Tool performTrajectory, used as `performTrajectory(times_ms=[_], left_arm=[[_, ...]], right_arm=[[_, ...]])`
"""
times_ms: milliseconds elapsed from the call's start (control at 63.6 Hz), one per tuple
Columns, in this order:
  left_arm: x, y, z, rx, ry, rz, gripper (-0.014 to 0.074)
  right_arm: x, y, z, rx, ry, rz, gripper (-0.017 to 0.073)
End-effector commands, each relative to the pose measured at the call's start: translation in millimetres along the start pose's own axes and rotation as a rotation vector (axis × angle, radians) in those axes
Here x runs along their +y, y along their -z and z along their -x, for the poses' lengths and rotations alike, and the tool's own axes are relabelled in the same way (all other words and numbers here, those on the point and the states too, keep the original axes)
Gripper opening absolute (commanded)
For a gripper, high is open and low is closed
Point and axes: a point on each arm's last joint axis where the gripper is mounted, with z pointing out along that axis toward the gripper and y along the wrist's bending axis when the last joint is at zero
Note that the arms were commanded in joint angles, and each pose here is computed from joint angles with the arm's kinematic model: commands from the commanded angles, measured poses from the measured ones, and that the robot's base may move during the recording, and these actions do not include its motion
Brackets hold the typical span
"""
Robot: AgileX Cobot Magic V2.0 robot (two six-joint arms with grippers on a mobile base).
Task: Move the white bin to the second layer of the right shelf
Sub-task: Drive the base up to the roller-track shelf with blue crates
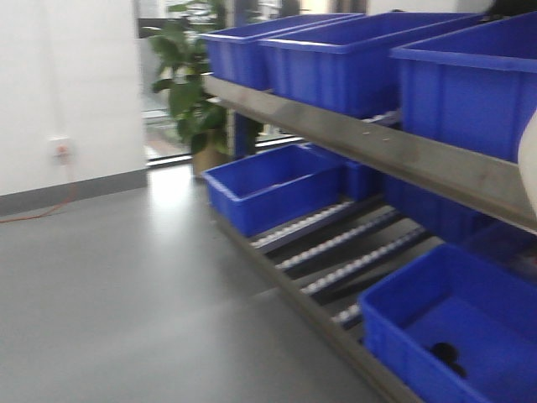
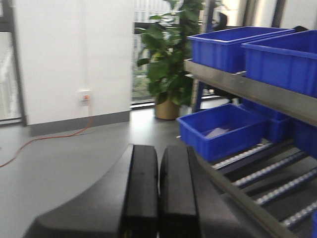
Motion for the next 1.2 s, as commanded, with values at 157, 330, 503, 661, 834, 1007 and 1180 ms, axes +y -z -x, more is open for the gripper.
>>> performTrajectory(times_ms=[157,330,503,661,834,1007,1180], left_arm=[[0.7,0.6,-0.9,-0.071,0.010,0.004,0.0085],[0.7,0.6,-0.9,-0.071,0.010,0.004,0.0085],[0.7,0.6,-0.9,-0.071,0.010,0.004,0.0085],[0.7,0.6,-0.9,-0.071,0.010,0.004,0.0085],[0.7,0.6,-0.9,-0.071,0.010,0.004,0.0085],[0.7,0.6,-0.9,-0.071,0.010,0.004,0.0085],[0.7,0.6,-0.9,-0.071,0.010,0.004,0.0085]], right_arm=[[1.3,7.2,15.4,-0.112,0.002,0.009,0.0049],[1.3,7.2,15.4,-0.112,0.002,0.009,0.0049],[1.3,7.2,15.4,-0.112,0.002,0.009,0.0049],[1.3,7.2,15.4,-0.112,0.002,0.009,0.0049],[1.3,7.2,15.4,-0.112,0.002,0.009,0.0049],[1.3,7.2,15.4,-0.112,0.002,0.009,0.0049],[1.3,7.2,15.4,-0.112,0.002,0.009,0.0049]])
